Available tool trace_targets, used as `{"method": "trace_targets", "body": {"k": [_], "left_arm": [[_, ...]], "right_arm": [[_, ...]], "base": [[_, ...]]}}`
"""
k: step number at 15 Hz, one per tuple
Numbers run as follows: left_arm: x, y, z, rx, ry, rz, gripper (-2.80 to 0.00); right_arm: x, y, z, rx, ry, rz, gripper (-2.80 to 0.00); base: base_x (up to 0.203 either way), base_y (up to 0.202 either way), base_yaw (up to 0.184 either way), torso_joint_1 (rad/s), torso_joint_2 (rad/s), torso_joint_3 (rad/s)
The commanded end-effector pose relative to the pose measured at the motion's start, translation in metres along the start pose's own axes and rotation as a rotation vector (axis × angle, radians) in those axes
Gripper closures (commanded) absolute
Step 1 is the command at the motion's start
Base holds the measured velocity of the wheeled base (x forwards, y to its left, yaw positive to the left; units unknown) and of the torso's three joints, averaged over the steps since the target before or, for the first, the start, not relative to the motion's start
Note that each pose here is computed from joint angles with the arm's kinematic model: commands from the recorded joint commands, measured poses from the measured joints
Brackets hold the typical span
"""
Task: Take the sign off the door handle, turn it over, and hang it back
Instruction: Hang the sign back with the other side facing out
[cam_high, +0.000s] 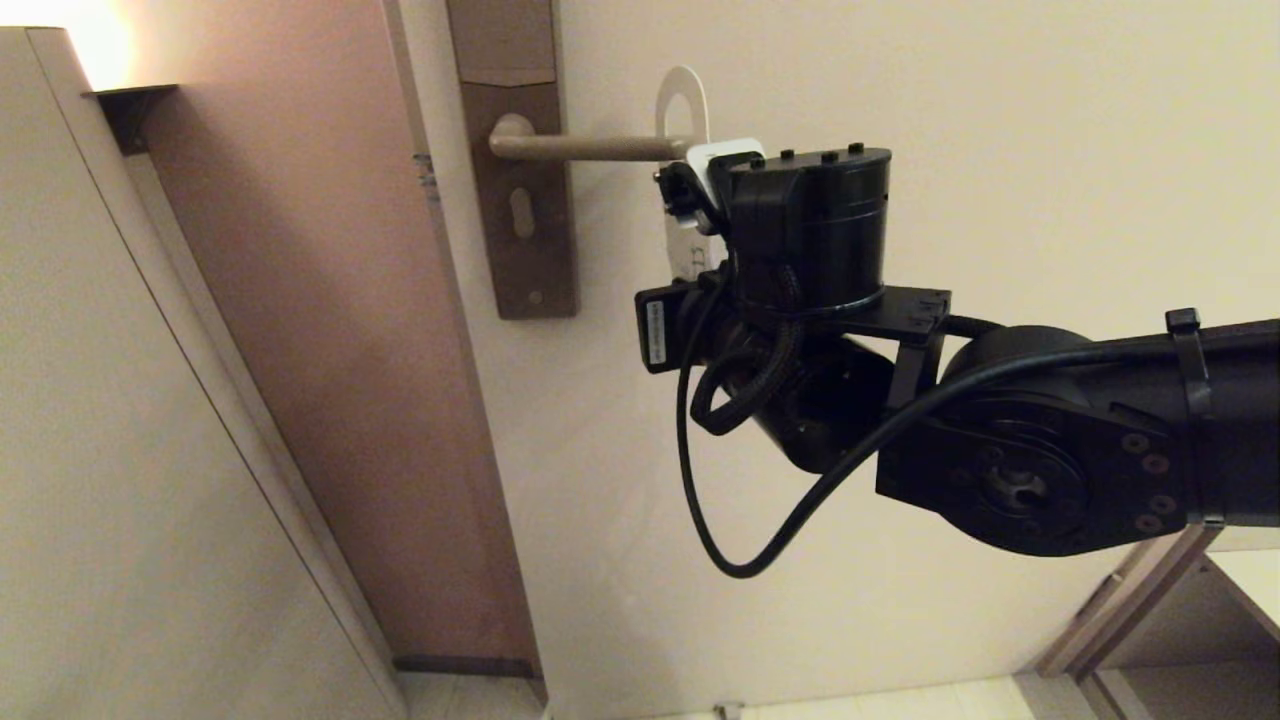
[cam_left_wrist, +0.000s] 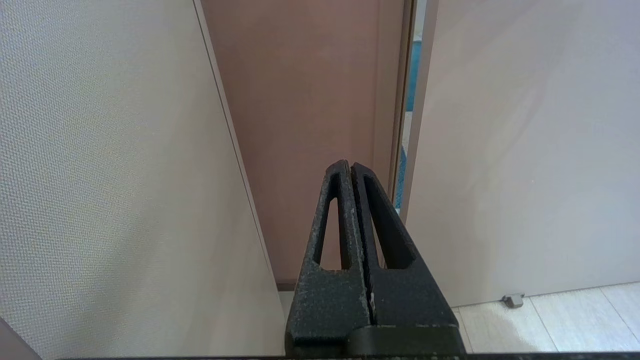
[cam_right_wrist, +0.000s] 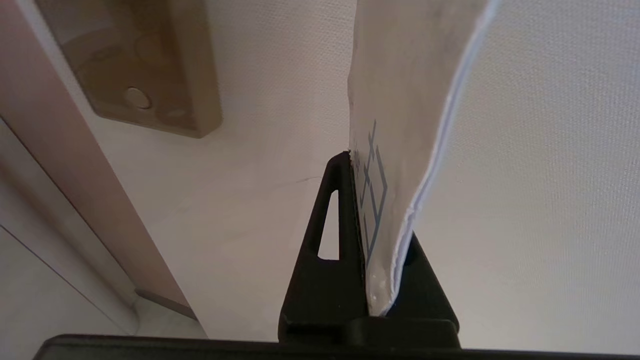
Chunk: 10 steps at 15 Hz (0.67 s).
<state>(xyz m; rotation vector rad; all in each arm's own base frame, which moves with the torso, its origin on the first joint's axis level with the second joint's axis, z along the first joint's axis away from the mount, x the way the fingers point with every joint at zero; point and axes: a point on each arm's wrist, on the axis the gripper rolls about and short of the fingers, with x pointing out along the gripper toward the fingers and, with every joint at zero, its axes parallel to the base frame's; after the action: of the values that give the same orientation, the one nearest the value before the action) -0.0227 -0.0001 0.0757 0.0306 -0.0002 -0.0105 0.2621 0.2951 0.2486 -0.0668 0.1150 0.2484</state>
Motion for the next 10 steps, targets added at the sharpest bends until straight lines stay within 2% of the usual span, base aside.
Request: {"method": "trace_targets", "body": {"k": [1, 10], "left_arm": [[0.0, 0.0, 0.0, 0.0, 0.002, 0.0, 0.0], [0.0, 0.0, 0.0, 0.0, 0.002, 0.0, 0.0]], "right_arm": [[0.0, 0.007, -0.002, -0.005, 0.001, 0.002, 0.0], [0.0, 0.044, -0.003, -0.027, -0.028, -0.057, 0.0]], "base": [[0.0, 0.0, 0.0, 0.0, 0.0, 0.0], [0.0, 0.0, 0.0, 0.0, 0.0, 0.0]]}}
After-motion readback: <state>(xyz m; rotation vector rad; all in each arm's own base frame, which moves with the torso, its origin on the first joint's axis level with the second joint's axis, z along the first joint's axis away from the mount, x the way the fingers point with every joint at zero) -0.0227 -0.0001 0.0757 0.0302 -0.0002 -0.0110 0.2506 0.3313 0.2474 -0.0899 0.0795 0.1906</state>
